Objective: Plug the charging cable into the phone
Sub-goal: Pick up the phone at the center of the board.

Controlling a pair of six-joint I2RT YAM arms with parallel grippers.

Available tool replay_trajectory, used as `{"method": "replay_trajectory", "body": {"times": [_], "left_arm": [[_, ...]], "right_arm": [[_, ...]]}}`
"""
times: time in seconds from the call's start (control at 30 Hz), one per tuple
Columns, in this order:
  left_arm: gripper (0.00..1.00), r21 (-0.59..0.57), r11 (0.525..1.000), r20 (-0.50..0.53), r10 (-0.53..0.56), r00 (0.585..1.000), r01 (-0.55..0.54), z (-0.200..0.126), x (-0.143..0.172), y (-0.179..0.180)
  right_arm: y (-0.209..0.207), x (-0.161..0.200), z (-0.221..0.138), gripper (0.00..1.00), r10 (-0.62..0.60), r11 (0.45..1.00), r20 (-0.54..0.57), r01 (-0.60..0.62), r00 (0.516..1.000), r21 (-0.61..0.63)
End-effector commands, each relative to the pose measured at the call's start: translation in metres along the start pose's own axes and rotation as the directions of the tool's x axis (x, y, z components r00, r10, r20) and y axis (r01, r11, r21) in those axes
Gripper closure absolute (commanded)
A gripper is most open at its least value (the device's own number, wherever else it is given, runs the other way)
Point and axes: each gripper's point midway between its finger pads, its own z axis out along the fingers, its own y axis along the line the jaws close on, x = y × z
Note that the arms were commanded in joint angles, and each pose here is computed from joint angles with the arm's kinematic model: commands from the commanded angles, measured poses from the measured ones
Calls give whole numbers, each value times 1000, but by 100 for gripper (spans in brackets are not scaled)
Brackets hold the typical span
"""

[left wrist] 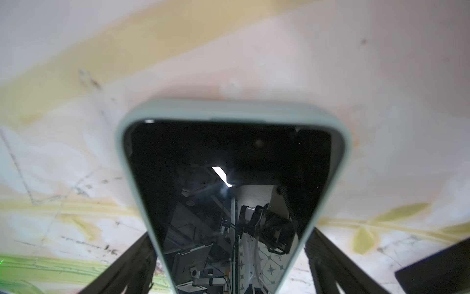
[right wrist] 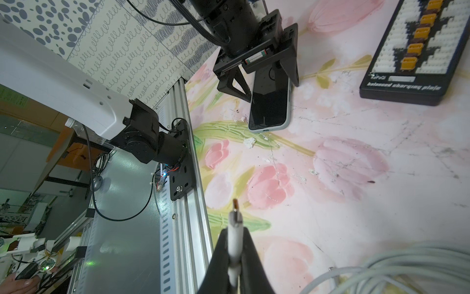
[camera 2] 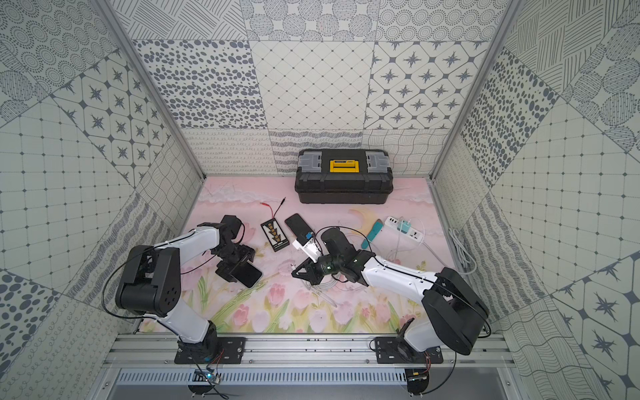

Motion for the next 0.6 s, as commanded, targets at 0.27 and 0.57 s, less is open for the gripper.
{"method": "replay_trajectory", "body": {"times": [0.27, 0.57], "left_arm": [[36, -53, 997, 34, 64, 997, -62, 15, -11, 15], [79, 194, 954, 67, 221, 973, -230, -38, 8, -18]], "right_arm": [[-3, 2, 3, 100, -11, 1000, -3, 11, 1000, 9], [-3, 11, 10, 100, 22, 1000, -21, -22, 1000, -10]]}}
